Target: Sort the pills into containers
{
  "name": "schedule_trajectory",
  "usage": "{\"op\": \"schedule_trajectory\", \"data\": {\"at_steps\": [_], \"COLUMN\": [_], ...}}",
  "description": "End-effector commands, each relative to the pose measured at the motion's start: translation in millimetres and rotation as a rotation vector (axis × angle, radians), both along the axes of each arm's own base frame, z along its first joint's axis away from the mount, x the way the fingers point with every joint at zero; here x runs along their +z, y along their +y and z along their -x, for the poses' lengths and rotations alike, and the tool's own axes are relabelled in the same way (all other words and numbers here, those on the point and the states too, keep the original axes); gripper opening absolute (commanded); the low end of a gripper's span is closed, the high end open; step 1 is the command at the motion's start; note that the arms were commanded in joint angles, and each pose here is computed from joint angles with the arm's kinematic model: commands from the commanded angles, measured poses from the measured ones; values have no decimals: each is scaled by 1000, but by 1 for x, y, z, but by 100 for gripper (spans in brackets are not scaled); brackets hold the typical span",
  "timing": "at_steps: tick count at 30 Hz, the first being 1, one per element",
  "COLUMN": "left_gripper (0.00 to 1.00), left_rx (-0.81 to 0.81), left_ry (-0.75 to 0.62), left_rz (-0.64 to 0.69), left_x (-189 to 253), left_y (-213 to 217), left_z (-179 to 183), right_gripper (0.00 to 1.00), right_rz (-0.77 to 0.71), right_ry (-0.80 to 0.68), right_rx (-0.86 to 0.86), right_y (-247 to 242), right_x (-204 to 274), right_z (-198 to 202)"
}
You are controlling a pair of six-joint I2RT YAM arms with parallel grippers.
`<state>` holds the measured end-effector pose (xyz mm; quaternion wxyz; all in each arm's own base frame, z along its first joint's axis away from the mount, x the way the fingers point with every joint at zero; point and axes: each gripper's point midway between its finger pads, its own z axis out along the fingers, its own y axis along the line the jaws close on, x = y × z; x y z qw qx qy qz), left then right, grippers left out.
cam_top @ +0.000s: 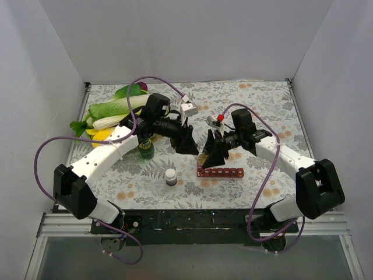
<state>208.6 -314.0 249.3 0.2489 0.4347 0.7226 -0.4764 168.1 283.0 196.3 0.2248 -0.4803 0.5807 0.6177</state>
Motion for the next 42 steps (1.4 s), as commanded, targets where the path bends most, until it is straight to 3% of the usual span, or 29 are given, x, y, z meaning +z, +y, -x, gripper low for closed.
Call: {"op": "schedule_trajectory", "data": {"at_steps": [1,5,8,12,15,20,21,23,24,26,34,42], "left_gripper": [73,98,98,98,98,98,96,68,62,63,67,60], "left_rx": [1,82,118,208,289,572,610,640,660,692,765,761], "left_ry": [-99,-117,-105,-38,76,346,384,463,520,536,518,513], "left_rz": [40,118,170,234,319,293,279,256,251,211,124,94], "left_x": [17,39,55,79,91,68,62,53,51,41,21,15], "left_y": [0,6,10,18,22,30,30,24,21,9,-6,-9], "left_z": [-7,-8,-2,4,14,-4,-8,-14,-17,-24,-35,-34], "right_gripper": [1,1,1,1,1,1,1,1,1,1,1,1], "right_rz": [-160,-148,-114,-48,28,119,130,192,206,280,292,289], "right_ry": [-92,-122,-138,-306,-459,-660,-700,-790,-828,-864,-879,-863], "right_rx": [112,66,36,-34,-116,-225,-228,-297,-294,-343,-356,-358], "right_y": [1,-1,-2,-2,-8,-19,-18,-21,-17,-21,-21,-19], "right_x": [47,45,40,34,25,25,25,26,26,21,21,19], "right_z": [12,8,5,-13,-32,-54,-56,-69,-68,-80,-78,-77]}}
